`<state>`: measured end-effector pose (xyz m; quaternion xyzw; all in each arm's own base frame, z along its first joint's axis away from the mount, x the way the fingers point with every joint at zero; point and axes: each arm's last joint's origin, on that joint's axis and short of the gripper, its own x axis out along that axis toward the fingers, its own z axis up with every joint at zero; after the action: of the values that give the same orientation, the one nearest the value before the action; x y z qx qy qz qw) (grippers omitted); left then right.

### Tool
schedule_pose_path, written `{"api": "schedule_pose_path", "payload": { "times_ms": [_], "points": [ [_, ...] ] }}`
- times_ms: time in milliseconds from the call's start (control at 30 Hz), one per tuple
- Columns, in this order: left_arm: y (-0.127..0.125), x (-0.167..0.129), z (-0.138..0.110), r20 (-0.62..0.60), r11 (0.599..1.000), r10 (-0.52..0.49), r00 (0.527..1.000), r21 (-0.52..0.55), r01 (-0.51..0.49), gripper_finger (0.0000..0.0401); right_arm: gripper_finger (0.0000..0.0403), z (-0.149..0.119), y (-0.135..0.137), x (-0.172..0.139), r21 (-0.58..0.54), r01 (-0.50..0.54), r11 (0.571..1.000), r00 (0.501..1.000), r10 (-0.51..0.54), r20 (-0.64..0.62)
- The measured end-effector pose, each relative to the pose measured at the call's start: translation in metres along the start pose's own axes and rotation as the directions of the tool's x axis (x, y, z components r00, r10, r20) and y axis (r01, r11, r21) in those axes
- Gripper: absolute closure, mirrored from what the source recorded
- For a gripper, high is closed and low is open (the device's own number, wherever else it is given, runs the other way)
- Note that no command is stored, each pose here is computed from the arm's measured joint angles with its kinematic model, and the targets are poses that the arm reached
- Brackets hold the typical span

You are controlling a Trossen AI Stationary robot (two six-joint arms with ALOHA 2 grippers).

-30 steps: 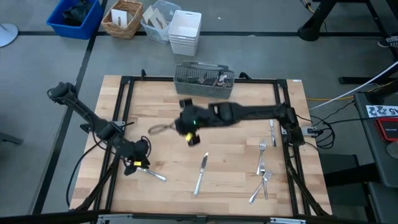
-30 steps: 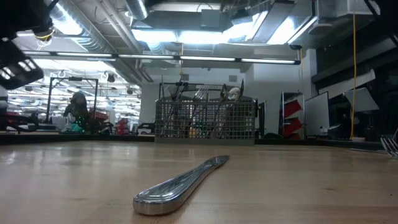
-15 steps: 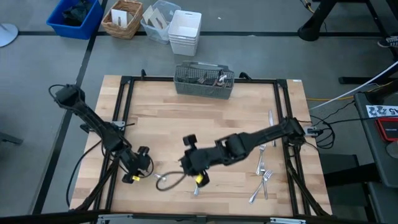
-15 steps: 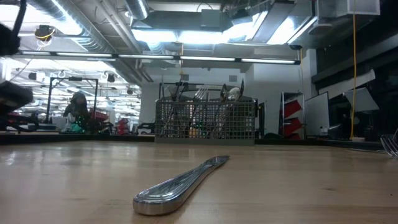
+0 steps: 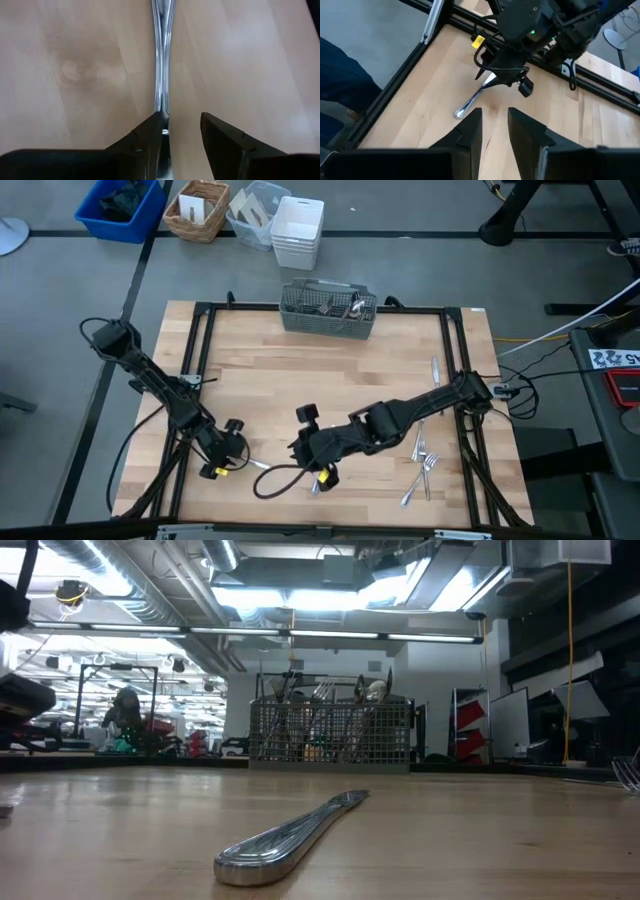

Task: Sort silverware
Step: Put the table knife into the gray silverware organizer

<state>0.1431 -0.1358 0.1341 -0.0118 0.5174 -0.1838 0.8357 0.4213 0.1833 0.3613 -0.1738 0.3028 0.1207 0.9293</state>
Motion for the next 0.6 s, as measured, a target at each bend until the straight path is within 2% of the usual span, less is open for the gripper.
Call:
{"api": "schedule_pose_path", "payload": {
  "times_ms": [267,467,600],
  "points": [
    [-0.0050,-0.0041,0.0100,0.032,1.000,-0.013,0.999,0.001,0.013,0.0274,0.0308,-0.0002,0.0001,0.0002,0.000,-0.001,1.000,1.000,0.001,-0.002],
    [-0.0017,-0.0041,0.0075,0.026,0.998,0.058,0.998,0.002,-0.058,0.0274,0.0308,-0.0005,0.0006,0.0001,-0.001,-0.002,1.000,1.000,0.002,-0.005],
    [-0.0007,-0.0036,0.0057,0.021,0.998,0.069,0.997,-0.017,-0.068,0.0274,0.0308,-0.0006,0.0007,0.0001,-0.001,-0.002,1.000,1.000,0.002,-0.006]
  ]
}}
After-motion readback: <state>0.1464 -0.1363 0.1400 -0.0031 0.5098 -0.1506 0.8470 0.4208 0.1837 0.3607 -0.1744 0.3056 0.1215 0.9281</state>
